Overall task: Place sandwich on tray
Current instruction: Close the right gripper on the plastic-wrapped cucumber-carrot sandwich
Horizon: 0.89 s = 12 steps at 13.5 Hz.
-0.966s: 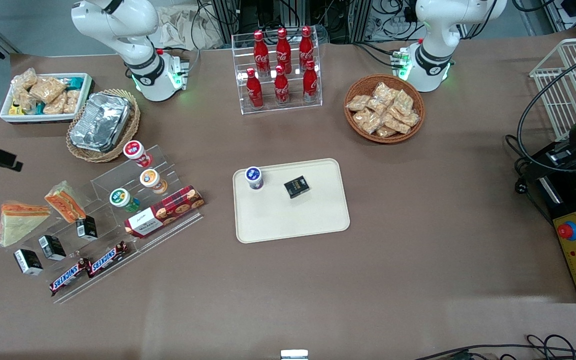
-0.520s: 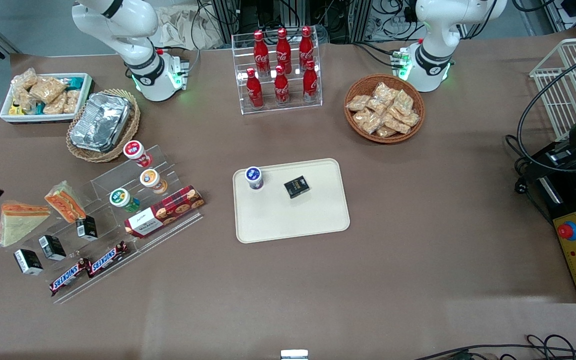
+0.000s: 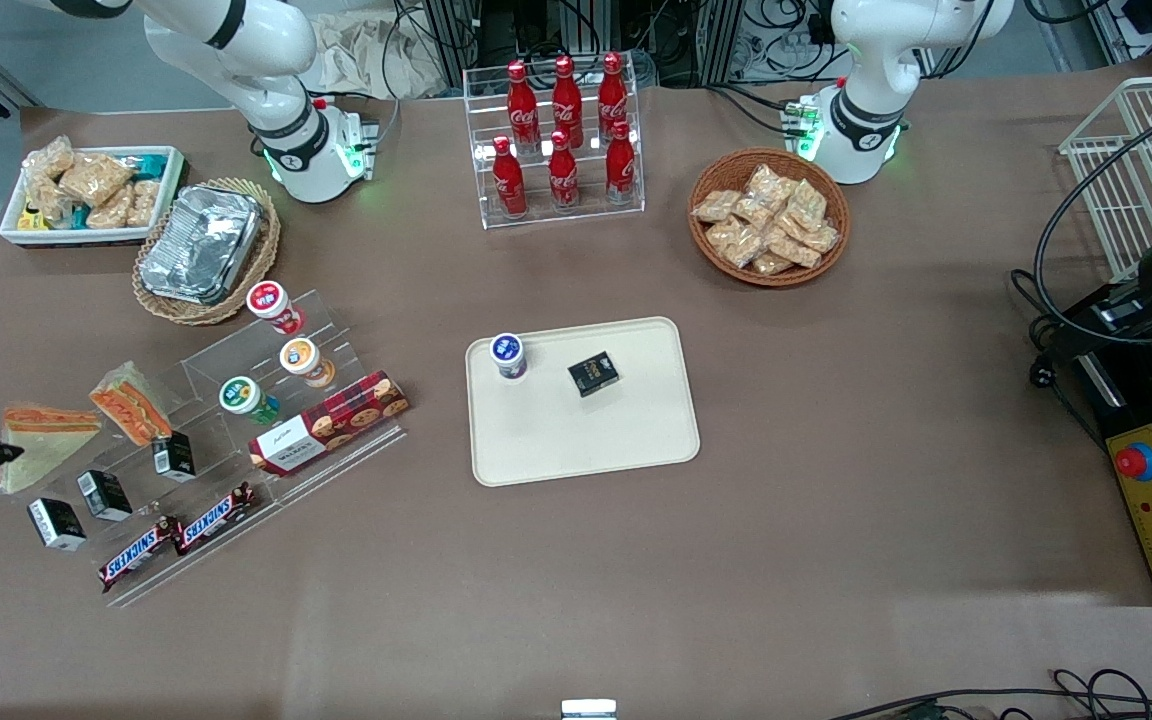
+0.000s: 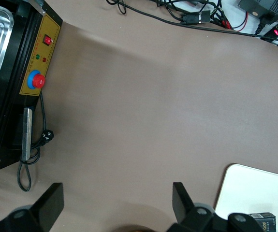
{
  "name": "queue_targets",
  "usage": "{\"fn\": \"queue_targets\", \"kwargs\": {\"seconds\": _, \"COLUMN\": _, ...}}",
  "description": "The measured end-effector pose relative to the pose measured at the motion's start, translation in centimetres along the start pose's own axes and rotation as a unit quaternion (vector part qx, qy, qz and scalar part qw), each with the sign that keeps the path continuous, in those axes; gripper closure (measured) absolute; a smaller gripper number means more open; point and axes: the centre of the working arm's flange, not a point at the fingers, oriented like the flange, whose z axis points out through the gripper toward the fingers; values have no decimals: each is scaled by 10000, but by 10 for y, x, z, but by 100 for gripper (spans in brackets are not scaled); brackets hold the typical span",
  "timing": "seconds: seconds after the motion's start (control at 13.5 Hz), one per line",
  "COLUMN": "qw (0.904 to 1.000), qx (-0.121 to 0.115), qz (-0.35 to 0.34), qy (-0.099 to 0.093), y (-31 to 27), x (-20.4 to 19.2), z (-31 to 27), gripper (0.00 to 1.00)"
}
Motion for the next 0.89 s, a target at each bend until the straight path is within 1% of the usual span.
{"fn": "queue_targets", "kwargs": {"seconds": 0.15, "qw": 10000, "qx": -29, "qz": 62, "qy": 0, "y": 3, "x": 8, "z": 18, "gripper": 0}}
{"fn": "queue_targets", "kwargs": {"seconds": 0.3, "qw": 9999, "qx": -75, "qz": 124, "qy": -68, "y": 9, "x": 11, "z": 30, "gripper": 0}}
{"fn": "queue_targets", "kwargs": {"seconds": 0.89, "qw": 9991, "qx": -145, "qz": 329, "qy": -212, "y": 18, "x": 8, "z": 48, "gripper": 1}}
